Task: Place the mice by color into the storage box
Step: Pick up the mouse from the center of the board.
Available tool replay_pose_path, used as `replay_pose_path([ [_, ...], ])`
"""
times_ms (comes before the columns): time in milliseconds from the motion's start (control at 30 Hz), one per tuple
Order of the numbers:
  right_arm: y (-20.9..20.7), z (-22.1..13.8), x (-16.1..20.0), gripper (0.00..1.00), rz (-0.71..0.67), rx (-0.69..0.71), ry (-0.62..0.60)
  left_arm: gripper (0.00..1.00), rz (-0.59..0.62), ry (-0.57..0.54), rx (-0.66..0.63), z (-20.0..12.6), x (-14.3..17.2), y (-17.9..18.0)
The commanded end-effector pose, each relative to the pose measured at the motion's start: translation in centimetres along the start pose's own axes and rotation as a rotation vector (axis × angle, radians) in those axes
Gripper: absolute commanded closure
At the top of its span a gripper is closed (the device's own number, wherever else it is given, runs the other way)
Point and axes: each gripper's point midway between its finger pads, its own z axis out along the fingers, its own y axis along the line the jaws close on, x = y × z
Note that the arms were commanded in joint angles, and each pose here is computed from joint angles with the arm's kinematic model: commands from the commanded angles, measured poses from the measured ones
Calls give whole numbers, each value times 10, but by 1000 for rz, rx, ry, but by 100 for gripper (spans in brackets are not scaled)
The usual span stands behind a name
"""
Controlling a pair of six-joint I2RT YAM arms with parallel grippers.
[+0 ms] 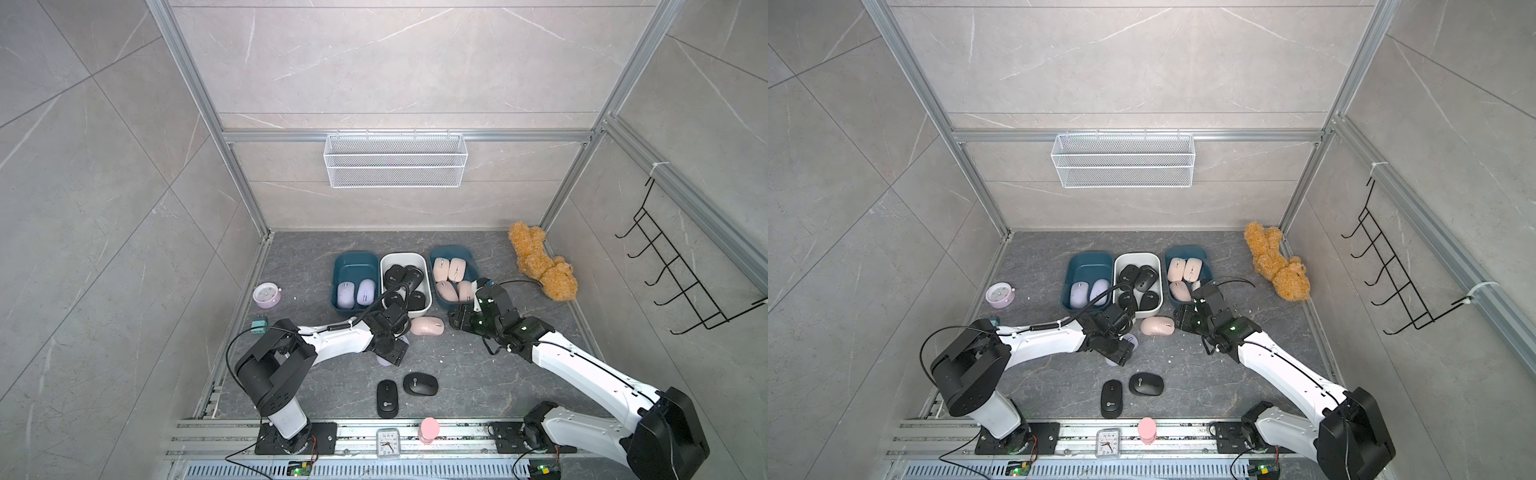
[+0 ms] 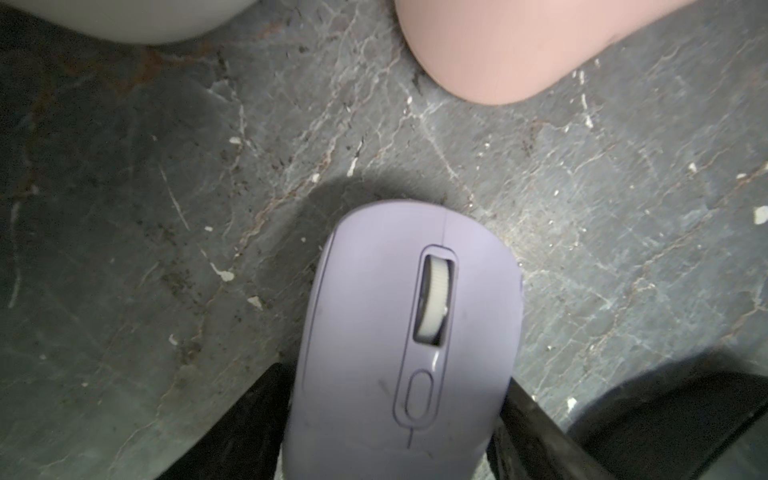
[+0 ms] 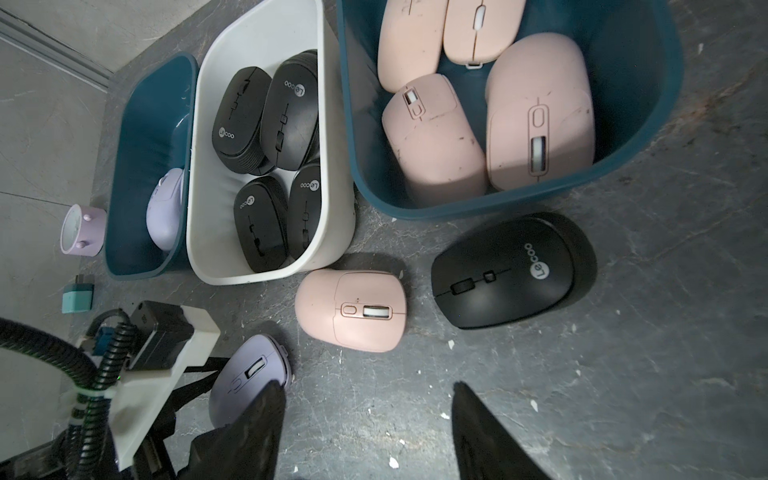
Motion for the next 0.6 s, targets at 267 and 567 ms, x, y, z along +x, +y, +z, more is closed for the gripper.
replay_pose_path([
  [267,8,-1,-8,35,18,-26,-18,29,-2,95,-126,10,21,9],
  [567,9,-3,-8,35,26,-37,-22,36,-7,91,-173,9,21,7],
])
